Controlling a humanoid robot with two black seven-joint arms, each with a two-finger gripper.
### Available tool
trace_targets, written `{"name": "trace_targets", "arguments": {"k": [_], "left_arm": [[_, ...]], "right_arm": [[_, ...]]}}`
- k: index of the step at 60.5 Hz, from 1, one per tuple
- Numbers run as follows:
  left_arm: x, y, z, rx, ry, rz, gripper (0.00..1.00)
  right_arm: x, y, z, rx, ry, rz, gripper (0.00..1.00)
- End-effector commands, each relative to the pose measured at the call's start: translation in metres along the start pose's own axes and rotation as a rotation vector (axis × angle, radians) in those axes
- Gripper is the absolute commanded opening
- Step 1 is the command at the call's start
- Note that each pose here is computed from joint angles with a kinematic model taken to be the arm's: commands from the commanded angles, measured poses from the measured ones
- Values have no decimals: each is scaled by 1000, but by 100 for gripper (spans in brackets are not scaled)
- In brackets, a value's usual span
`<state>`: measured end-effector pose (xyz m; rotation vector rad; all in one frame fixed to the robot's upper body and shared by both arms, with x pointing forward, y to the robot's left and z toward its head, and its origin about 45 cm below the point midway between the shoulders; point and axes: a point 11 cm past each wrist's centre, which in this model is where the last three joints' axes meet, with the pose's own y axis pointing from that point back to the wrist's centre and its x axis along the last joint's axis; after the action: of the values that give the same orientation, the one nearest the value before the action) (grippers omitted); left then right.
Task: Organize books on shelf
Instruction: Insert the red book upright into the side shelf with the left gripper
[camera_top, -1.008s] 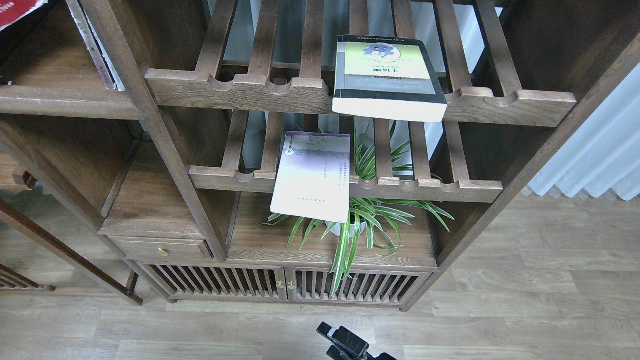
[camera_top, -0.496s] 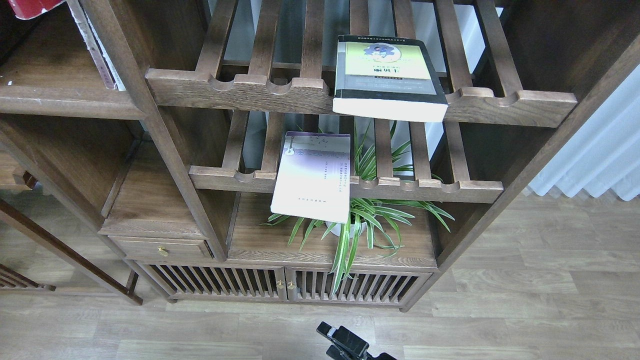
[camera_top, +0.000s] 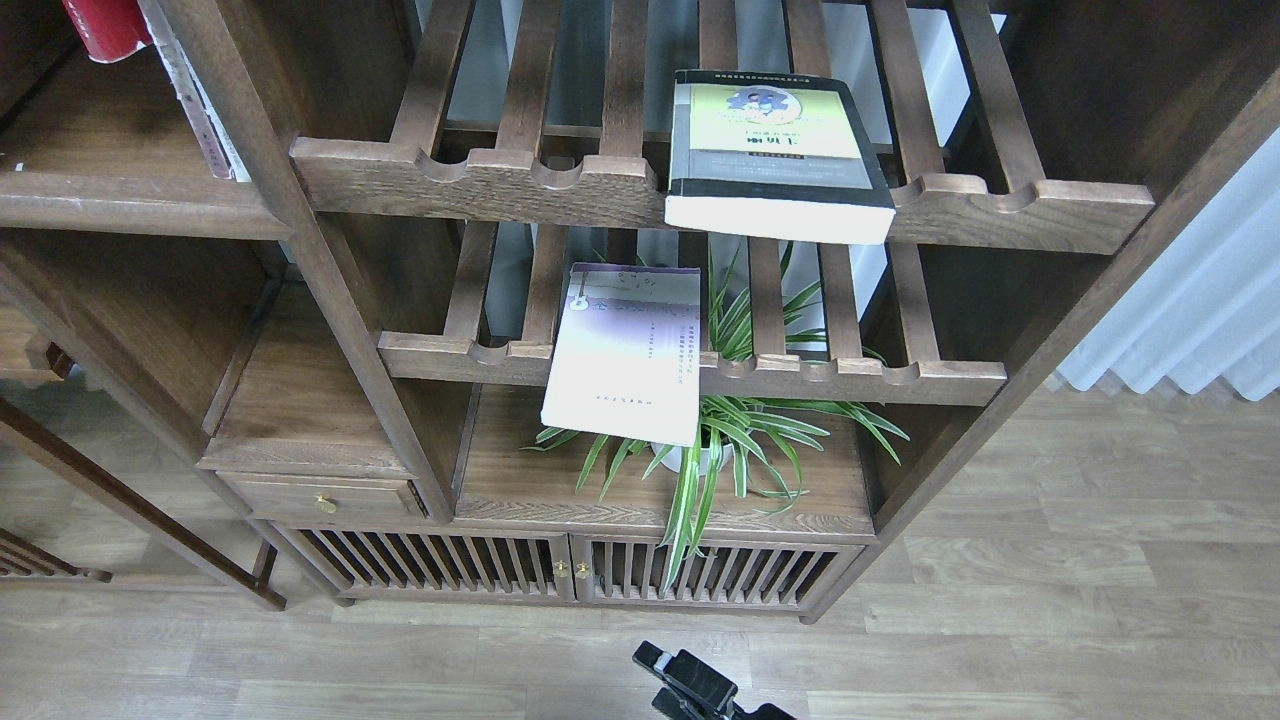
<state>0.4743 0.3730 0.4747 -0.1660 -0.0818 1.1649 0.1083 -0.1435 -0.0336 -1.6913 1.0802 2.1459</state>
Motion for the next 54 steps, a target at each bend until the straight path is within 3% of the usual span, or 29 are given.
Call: {"name": "trace_targets", "arguments": {"k": [1,22,54], "left_arm": [[-8,-5,-9,-44,70,-22,31],[3,12,-35,-103,244,-6,34],[27,38,-18,-331,369,55,40]], "right_arm": [[0,1,0,-1,0,0,99],[-1,0,1,-1,-1,-3,99],[-5,-2,0,10,-7,-16,99]]}}
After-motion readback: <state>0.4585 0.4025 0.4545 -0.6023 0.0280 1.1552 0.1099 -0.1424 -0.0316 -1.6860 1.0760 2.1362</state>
